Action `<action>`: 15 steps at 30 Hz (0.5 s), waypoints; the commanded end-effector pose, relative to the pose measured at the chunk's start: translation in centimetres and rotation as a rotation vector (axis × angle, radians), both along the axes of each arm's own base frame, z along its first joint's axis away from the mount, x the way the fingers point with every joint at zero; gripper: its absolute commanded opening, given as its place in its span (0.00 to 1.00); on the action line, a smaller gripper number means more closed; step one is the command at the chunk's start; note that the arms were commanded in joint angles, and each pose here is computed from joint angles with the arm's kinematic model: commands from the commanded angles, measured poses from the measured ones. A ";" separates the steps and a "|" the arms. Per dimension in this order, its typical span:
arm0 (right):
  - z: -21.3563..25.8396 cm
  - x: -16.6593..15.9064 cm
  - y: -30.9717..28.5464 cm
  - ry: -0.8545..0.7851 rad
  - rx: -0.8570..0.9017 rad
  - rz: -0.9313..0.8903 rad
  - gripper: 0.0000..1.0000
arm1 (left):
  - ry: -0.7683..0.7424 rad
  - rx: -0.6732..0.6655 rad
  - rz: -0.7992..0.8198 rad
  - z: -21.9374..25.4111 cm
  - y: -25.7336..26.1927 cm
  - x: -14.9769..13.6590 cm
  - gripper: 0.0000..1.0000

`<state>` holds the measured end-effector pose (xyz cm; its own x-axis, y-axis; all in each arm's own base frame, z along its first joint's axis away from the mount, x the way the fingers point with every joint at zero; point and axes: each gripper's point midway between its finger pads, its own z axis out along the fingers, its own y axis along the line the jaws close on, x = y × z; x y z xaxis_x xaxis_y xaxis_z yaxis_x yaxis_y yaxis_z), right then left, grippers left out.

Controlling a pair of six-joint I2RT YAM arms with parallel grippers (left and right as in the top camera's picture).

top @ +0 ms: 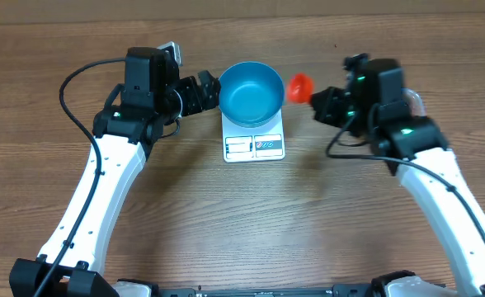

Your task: Scoop item into bowl and weigh 150g on scale

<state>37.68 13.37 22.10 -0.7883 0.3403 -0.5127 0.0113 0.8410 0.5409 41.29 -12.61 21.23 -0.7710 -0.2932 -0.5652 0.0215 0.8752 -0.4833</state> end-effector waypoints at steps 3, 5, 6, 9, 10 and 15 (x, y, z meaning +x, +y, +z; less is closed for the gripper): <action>2.9 0.0 -5.4 -0.051 -0.066 -0.075 0.04 | 0.011 0.079 -0.123 -1.0 -1.7 -1.4 0.42; 2.7 -0.2 -7.2 -0.030 -0.071 -0.119 0.04 | 0.036 0.083 -0.154 -1.5 -2.8 -2.3 0.15; 2.5 -0.3 -8.3 -0.015 -0.072 -0.146 0.04 | 0.051 0.088 -0.175 -1.7 -3.5 -2.9 0.07; 2.0 -0.6 -10.7 0.016 -0.074 -0.211 0.04 | 0.080 0.108 -0.221 -2.3 -5.6 -4.4 0.04; 1.9 -0.6 -11.1 0.019 -0.075 -0.221 0.04 | 0.085 0.115 -0.220 -2.4 -6.1 -4.8 0.04; 1.9 -0.6 -12.2 0.020 -0.082 -0.243 0.04 | 0.105 0.180 -0.168 -3.4 -7.7 -6.1 0.05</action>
<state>36.90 1.47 21.86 -0.7249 0.4955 -0.4786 0.2632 0.8413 0.4722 35.27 -20.51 18.74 -0.8593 -0.0286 -0.5107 0.1943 0.9054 -0.3776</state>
